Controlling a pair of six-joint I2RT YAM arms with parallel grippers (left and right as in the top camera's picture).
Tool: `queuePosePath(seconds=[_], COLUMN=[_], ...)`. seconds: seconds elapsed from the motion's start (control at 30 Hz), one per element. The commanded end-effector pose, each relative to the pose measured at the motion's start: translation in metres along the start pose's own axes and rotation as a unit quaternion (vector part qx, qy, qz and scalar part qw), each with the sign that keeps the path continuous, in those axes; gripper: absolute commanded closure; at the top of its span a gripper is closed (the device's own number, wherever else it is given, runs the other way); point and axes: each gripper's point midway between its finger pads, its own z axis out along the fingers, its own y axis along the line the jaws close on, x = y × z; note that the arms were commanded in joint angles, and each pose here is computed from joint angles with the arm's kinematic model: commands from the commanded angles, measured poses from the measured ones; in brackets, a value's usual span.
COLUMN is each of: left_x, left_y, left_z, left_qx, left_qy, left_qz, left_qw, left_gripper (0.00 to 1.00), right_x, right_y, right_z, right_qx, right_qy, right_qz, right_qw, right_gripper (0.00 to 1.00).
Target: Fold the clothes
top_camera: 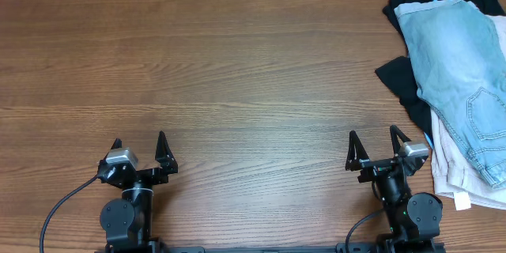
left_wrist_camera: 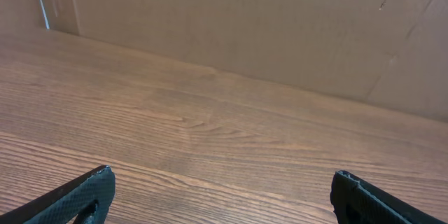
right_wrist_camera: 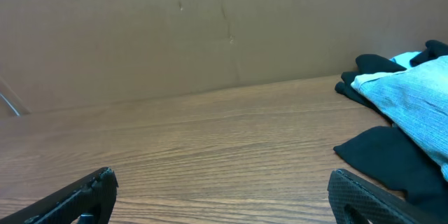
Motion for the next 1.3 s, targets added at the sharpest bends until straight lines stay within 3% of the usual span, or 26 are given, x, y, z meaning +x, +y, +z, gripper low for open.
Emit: queuePosePath(seconds=[0.0, 0.93, 1.07, 1.27], left_x=[-0.001, -0.001, -0.001, -0.001], left_y=[0.003, 0.003, 0.003, 0.003], left_z=[0.000, 0.000, 0.000, 0.000], left_qx=[-0.007, -0.007, -0.007, -0.007], left_qy=[-0.004, -0.004, -0.004, -0.004], left_qz=[0.015, 0.015, 0.015, 0.015], left_qw=[1.000, 1.000, 1.000, 1.000], left_gripper=[0.00, 0.00, 0.00, 0.00], right_x=[0.001, 0.001, -0.001, -0.001], right_y=[-0.003, -0.003, -0.021, -0.020], right_z=[0.000, 0.000, -0.001, -0.001], right_qx=[0.006, 0.007, 0.059, 0.057], right_qy=[-0.003, -0.003, -0.009, -0.009], right_qz=[-0.001, -0.003, -0.050, -0.050], right_qw=[1.000, 1.000, 0.997, 0.997], right_gripper=[0.00, 0.00, 0.00, 0.00])
